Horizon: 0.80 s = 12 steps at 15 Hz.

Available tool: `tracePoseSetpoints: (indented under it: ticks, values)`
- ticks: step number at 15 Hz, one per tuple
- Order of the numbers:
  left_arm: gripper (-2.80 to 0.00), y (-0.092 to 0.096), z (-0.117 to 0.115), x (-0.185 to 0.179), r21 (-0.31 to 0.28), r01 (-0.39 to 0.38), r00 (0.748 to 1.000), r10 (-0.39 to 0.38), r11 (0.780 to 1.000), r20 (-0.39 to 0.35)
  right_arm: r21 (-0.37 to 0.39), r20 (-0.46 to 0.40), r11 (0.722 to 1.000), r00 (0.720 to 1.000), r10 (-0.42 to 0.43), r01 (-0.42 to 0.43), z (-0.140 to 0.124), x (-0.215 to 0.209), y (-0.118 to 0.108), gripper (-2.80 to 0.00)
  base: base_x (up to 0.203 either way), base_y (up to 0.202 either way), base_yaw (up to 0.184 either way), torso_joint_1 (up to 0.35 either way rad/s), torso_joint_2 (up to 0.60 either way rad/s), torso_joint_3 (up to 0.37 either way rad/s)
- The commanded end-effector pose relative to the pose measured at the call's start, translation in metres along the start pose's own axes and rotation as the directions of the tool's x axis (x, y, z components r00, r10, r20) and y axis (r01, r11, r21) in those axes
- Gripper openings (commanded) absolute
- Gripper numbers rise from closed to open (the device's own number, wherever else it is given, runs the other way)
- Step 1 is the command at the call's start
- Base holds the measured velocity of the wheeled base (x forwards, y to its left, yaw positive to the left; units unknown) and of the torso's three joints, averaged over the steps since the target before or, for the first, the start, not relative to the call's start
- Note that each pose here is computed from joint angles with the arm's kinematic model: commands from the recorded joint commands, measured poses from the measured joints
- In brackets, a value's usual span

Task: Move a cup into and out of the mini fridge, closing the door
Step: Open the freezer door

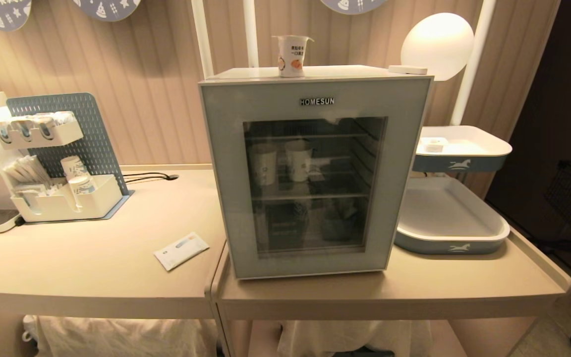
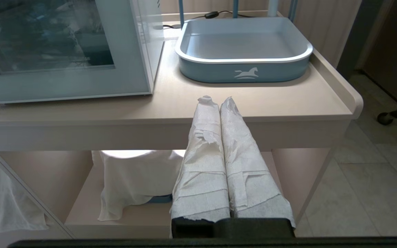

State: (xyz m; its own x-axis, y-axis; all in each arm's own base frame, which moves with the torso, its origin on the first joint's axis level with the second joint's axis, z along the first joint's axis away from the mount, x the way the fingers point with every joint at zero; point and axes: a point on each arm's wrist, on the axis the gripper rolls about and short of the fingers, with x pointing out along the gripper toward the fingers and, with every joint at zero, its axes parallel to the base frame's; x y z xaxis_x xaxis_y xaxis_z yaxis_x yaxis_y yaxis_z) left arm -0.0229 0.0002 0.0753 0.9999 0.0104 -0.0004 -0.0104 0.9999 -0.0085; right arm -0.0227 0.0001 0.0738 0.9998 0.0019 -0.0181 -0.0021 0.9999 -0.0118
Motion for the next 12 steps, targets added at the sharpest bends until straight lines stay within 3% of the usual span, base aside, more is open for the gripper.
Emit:
tracePoseSetpoints:
  ticks: [1,5,6,8,9,10,12]
  values:
    - [-2.80,0.000,0.000,0.000,-0.002,0.000,1.000,0.000,1.000,-0.003,0.000,-0.002,1.000,1.000,0.000,0.000,0.000,0.000,0.000,-2.80,0.000,0.000,0.000,0.000,0.00,0.000]
    - [-2.80,0.000,0.003,-0.001,0.010,-0.004,1.000,0.004,1.000,0.001,0.001,-0.002,1.000,1.000,0.000,0.000,0.000,0.000,0.000,-2.80,0.000,0.000,0.000,0.000,0.00,0.000]
    - [-2.80,0.000,0.015,-0.004,0.017,-0.010,0.999,0.010,1.000,0.031,0.001,-0.002,1.000,1.000,0.000,0.000,0.000,0.000,0.000,-2.80,0.000,0.000,0.000,0.000,0.00,0.000]
    - [-2.80,0.000,0.069,-0.015,-0.005,-0.018,0.995,0.018,1.000,0.096,0.001,-0.002,1.000,1.000,0.000,0.000,0.000,0.000,0.000,-2.80,0.000,0.000,0.000,0.000,0.00,0.000]
    - [-2.80,0.000,0.110,-0.020,-0.039,-0.013,0.992,0.018,0.999,0.126,0.001,-0.002,1.000,1.000,0.000,0.000,0.000,0.000,0.000,-2.80,0.000,0.000,0.000,0.000,0.00,0.000]
    - [-2.80,-0.001,0.148,-0.015,-0.073,-0.008,0.994,0.016,0.997,0.106,0.001,-0.002,1.000,1.000,0.000,0.000,0.000,0.000,0.000,-2.80,0.000,0.000,0.000,0.000,0.00,0.000]
    - [-2.80,-0.002,0.190,0.047,-0.146,0.001,0.995,-0.015,0.989,-0.096,0.001,-0.002,1.000,1.000,0.000,0.000,0.000,0.000,0.000,-2.80,0.000,0.000,0.000,0.000,0.00,0.000]
